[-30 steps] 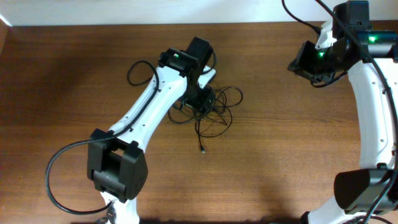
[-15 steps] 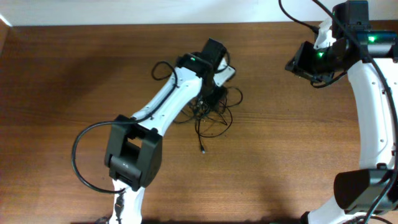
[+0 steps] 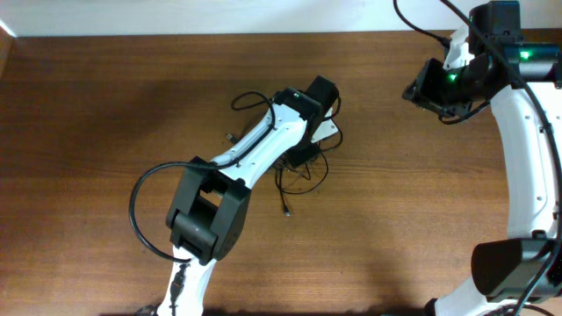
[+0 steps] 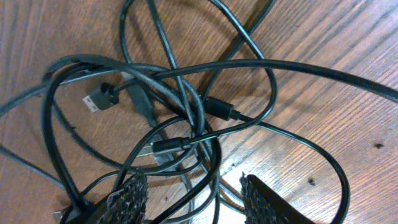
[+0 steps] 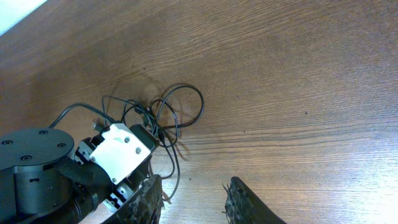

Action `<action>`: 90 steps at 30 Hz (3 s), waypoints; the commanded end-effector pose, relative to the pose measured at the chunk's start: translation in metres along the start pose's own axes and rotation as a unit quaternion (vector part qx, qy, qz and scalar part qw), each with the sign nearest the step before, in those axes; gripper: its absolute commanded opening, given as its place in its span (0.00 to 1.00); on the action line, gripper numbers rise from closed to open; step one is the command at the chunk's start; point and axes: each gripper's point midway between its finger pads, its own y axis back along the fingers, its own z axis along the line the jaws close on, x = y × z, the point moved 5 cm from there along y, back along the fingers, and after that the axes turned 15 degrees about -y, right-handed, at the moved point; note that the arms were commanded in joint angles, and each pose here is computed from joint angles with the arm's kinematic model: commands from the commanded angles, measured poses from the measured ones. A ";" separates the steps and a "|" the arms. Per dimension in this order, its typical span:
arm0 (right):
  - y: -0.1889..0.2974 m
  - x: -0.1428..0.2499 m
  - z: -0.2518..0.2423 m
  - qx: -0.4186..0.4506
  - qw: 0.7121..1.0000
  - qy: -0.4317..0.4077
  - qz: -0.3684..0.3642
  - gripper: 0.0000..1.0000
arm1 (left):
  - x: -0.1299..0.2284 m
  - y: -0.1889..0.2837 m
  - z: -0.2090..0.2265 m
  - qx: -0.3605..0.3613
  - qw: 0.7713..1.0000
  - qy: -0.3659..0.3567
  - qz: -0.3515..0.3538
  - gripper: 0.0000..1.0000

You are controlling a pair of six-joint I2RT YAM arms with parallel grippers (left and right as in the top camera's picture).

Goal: Untangle cables

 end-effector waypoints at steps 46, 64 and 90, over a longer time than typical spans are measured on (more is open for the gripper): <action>-0.054 0.091 0.148 -0.192 0.967 0.134 0.105 0.31 | 0.037 0.293 0.046 0.228 0.804 0.079 -0.544 0.00; -0.078 0.071 0.117 -0.130 0.982 0.087 0.107 0.21 | 0.119 0.461 0.078 0.100 0.682 0.122 -0.714 0.00; -0.026 0.082 0.097 -0.189 0.941 0.248 0.136 0.86 | 0.115 0.440 0.083 0.132 0.694 0.149 -0.692 0.00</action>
